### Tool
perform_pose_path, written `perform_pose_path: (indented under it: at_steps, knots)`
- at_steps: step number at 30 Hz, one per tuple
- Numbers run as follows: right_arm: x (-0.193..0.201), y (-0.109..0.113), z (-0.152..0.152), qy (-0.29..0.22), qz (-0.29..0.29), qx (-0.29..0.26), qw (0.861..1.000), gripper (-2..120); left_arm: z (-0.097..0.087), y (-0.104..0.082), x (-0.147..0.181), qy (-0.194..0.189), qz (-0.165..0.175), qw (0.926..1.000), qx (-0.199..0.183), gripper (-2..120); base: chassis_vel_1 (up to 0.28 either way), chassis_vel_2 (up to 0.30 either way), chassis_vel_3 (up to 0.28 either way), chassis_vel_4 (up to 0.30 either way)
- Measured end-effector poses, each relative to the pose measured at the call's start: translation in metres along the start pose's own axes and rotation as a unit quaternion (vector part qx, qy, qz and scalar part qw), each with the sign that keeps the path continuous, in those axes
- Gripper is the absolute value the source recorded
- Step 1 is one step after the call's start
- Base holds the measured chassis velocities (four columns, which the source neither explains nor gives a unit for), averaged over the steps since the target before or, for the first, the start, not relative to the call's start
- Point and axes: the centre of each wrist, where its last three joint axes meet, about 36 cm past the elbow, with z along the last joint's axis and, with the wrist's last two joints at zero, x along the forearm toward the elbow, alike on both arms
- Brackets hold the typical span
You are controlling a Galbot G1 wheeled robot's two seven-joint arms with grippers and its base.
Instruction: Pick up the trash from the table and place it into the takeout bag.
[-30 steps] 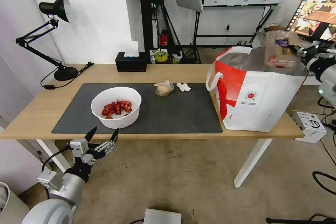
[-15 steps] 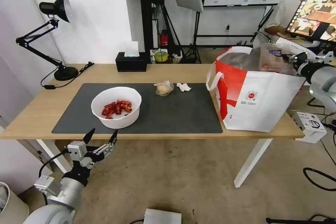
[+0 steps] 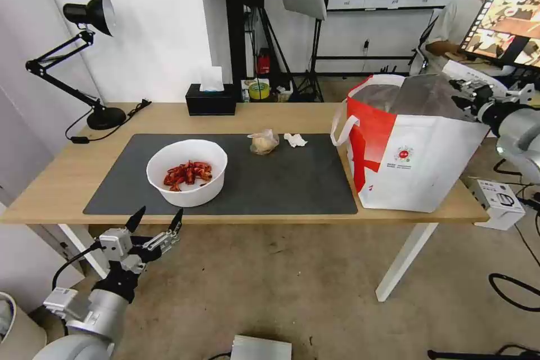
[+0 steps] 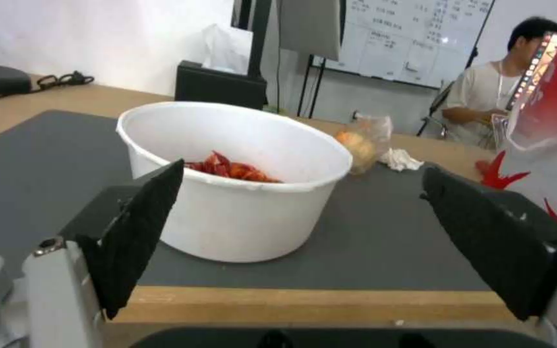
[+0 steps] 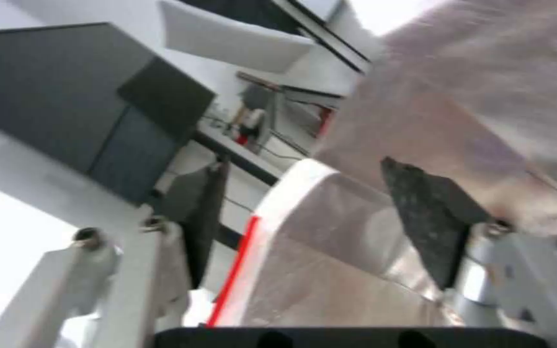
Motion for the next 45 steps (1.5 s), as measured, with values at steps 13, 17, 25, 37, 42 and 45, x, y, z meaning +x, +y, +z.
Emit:
perform_pose_path:
  at_steps: [13, 17, 25, 37, 42, 45]
  knots:
    - [0.020, 0.025, 0.034, -0.058, -0.151, 0.160, 0.974, 100, -0.008, 0.000, 0.006, -0.011, -0.013, 0.9999, -0.003, 100, 0.000, 0.000, 0.000, 0.000]
    - [0.032, 0.030, 0.049, -0.067, -0.178, 0.214, 0.958, 100, -0.011, 0.000, 0.009, -0.014, -0.017, 0.9998, -0.004, 100, 0.000, 0.000, 0.000, 0.000]
    - [0.071, 0.024, 0.101, -0.050, -0.212, 0.290, 0.932, 100, -0.014, 0.000, 0.015, -0.012, -0.020, 0.9997, -0.009, 100, 0.000, 0.000, 0.000, 0.000]
    - [0.102, -0.009, 0.153, -0.058, -0.210, 0.362, 0.906, 100, -0.012, -0.002, 0.017, -0.010, -0.021, 0.9997, -0.010, 100, 0.000, 0.000, 0.000, 0.000]
    - [0.111, -0.024, 0.174, -0.072, -0.195, 0.381, 0.901, 100, -0.010, -0.003, 0.017, -0.010, -0.021, 0.9997, -0.012, 100, 0.000, 0.000, 0.000, 0.000]
    - [0.114, -0.037, 0.184, -0.083, -0.181, 0.400, 0.894, 100, -0.010, -0.004, 0.017, -0.011, -0.022, 0.9996, -0.012, 100, 0.000, 0.000, 0.000, 0.000]
